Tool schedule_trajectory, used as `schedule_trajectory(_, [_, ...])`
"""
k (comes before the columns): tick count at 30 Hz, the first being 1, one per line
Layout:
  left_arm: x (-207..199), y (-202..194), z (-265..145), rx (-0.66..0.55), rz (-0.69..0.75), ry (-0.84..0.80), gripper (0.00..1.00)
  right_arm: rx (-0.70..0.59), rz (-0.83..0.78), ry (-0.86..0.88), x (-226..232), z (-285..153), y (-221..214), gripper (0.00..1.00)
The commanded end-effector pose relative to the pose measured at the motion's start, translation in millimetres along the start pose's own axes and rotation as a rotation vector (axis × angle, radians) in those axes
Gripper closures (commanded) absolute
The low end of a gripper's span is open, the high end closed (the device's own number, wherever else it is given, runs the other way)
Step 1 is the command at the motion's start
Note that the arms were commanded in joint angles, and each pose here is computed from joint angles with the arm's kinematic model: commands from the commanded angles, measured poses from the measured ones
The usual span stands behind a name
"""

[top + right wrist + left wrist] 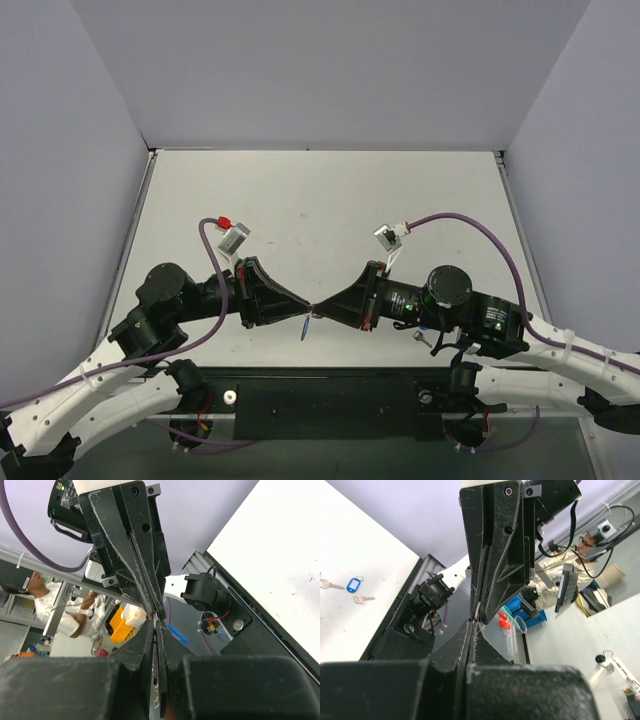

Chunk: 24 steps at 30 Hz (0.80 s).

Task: Remove the keys from the keyring

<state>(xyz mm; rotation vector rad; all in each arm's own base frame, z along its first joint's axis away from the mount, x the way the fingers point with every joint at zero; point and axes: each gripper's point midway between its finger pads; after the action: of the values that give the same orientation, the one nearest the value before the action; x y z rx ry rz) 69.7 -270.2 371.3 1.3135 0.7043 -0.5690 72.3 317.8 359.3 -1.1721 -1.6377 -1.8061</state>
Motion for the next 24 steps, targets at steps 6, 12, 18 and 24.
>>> schedule_trajectory(6, [-6.2, 36.6, -15.1, -0.230, -0.003, 0.045, 1.00, -0.115, 0.028, -0.042, 0.0, 6.1, 24.6, 1.00])
schedule_trajectory(12, [0.4, 48.8, -24.0, -0.331, -0.045, 0.087, 1.00, -0.157, 0.047, -0.037, 4.7, 14.0, 32.4, 1.00])
schedule_trajectory(18, [7.9, 51.1, -32.4, -0.374, -0.053, 0.130, 1.00, -0.155, 0.046, -0.035, 7.7, 21.3, 33.7, 1.00])
schedule_trajectory(24, [7.2, 48.7, -32.3, -0.366, -0.048, 0.120, 1.00, -0.151, 0.042, -0.040, 6.6, 24.0, 33.1, 1.00])
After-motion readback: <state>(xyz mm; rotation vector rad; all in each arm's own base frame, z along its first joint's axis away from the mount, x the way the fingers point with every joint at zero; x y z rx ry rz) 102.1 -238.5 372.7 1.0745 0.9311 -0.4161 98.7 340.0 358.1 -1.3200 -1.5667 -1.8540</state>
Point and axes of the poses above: each gripper's point midway between its finger pads, its own z axis out along the fingers, its own x axis along the line the jaws close on, y = z × x
